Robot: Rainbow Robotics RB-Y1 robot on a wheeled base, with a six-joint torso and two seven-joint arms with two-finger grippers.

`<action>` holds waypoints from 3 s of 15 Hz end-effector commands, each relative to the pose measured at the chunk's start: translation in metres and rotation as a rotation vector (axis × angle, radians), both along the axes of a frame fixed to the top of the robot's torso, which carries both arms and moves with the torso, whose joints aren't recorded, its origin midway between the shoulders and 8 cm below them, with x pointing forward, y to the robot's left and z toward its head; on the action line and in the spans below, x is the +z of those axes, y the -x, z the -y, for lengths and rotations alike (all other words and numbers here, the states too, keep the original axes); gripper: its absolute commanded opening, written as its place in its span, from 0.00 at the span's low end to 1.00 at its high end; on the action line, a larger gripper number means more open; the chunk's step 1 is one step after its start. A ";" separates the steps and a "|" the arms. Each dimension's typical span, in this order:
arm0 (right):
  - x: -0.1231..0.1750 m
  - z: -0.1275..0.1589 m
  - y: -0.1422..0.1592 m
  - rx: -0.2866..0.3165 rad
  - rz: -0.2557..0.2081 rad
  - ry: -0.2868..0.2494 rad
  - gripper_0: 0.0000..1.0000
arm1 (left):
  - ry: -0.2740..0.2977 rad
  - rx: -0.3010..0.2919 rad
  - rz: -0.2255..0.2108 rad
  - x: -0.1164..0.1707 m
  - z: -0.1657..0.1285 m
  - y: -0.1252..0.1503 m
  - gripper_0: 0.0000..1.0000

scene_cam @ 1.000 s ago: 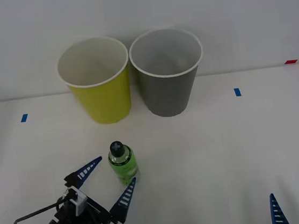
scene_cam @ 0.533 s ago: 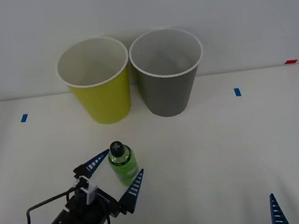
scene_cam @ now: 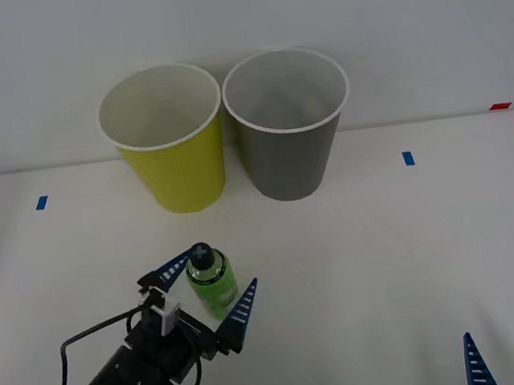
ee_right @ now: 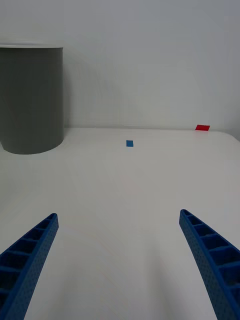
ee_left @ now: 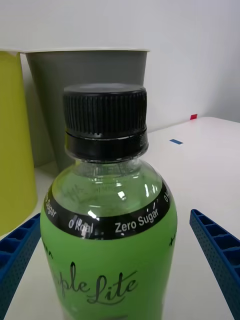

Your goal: Put cans in the gray bin and PET bottles in the light green bin.

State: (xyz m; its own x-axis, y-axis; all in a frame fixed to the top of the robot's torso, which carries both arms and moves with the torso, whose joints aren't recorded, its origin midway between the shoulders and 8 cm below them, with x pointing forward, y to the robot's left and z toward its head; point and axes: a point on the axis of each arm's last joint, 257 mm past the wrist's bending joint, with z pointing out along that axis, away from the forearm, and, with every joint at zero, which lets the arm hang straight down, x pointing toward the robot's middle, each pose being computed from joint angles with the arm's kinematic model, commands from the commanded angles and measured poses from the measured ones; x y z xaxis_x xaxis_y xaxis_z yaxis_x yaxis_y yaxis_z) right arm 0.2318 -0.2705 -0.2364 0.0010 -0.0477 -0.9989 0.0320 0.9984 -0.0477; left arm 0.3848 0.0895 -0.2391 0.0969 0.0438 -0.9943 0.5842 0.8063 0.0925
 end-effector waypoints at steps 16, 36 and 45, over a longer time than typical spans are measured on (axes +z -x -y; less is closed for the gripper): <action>0.000 0.000 0.000 0.000 0.000 0.000 0.84 | -0.040 0.068 -0.067 0.017 -0.009 0.015 0.00; 0.000 0.000 0.000 0.000 0.000 0.000 0.84 | -0.166 0.474 -0.047 0.173 -0.132 -0.011 0.00; 0.000 0.000 0.000 0.000 0.000 0.000 0.83 | -0.175 0.532 -0.056 0.208 -0.160 -0.036 0.00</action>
